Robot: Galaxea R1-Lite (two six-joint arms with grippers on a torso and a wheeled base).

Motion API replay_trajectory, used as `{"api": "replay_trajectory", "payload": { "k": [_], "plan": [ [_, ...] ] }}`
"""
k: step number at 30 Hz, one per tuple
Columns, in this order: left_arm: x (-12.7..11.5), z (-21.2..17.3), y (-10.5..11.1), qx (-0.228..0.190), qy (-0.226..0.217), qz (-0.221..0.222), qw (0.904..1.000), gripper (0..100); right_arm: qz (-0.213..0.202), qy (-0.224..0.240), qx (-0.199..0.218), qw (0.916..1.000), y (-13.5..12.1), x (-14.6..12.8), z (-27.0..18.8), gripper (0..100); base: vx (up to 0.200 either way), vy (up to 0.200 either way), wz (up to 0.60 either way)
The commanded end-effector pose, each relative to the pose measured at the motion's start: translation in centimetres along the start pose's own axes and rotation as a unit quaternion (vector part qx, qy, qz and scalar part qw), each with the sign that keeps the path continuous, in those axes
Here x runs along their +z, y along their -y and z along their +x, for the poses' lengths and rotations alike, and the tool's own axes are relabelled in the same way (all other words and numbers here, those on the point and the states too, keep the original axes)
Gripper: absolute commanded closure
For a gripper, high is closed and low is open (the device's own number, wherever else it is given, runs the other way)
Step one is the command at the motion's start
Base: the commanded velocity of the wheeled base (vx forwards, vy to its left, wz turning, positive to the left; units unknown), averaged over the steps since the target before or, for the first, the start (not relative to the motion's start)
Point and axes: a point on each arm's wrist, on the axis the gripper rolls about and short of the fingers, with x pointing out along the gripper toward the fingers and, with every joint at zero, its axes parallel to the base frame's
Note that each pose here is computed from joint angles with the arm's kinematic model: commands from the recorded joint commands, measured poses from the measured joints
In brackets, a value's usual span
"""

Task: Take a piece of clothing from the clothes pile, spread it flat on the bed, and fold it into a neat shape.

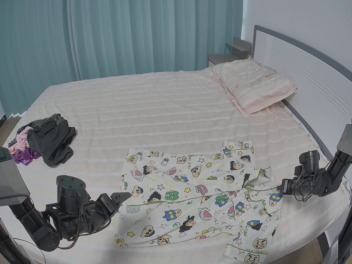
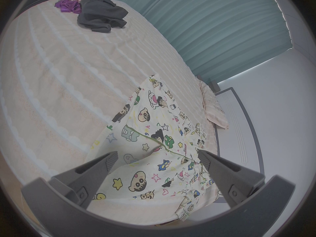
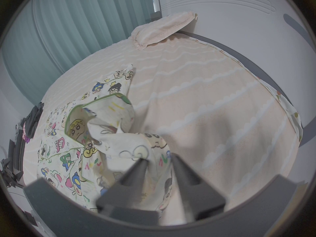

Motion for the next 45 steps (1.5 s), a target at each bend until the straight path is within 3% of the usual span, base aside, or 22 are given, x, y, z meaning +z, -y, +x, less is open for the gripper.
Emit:
{"api": "replay_trajectory", "payload": {
  "k": [1,5,11,14,18,24,33,45],
  "plan": [
    [-0.1,0.1,-0.1,0.002,-0.004,-0.001,1.0,0,0.001,-0.006,-0.008,1.0,0.3,-0.2,0.3,0,0.0,0.0,0.0],
    [-0.8,1.0,-0.7,0.024,-0.018,0.007,0.9995,0,0.01,0.028,-0.021,0.9993,0.6,1.0,-0.8,0,0.0,0.0,0.0],
    [-3.2,2.8,-1.8,0.071,-0.055,0.033,0.9955,0,0.008,0.064,-0.006,0.9979,-0.1,2.0,-3.1,0,0.0,0.0,0.0],
    [-4.5,3.7,-1.8,0.078,-0.047,0.054,0.9944,0,0.001,0.068,0.006,0.9977,-0.9,1.8,-3.8,0,0.0,0.0,0.0],
    [-5.1,5.2,-2.2,0.08,0.004,0.063,0.9947,0,-0.013,0.068,0.02,0.9974,-1.9,1.3,-4.5,0,0.0,0.0,0.0],
    [-5.2,6.8,-2.9,0.068,0.045,0.111,0.9905,0,-0.024,0.075,0.034,0.9963,-2.6,0.9,-5.8,0,0.0,0.0,0.0],
    [-5.5,7.5,-3.3,0.072,0.045,0.127,0.9883,0,-0.037,0.084,0.05,0.9946,-3.5,0.5,-7.1,0,0.0,0.0,0.0],
    [-6.1,5.7,-2.5,0.006,-0.031,0.121,0.9921,0,-0.04,0.085,0.055,0.994,-3.8,0.5,-7.3,0,0.0,0.0,0.0]
  ]
}}
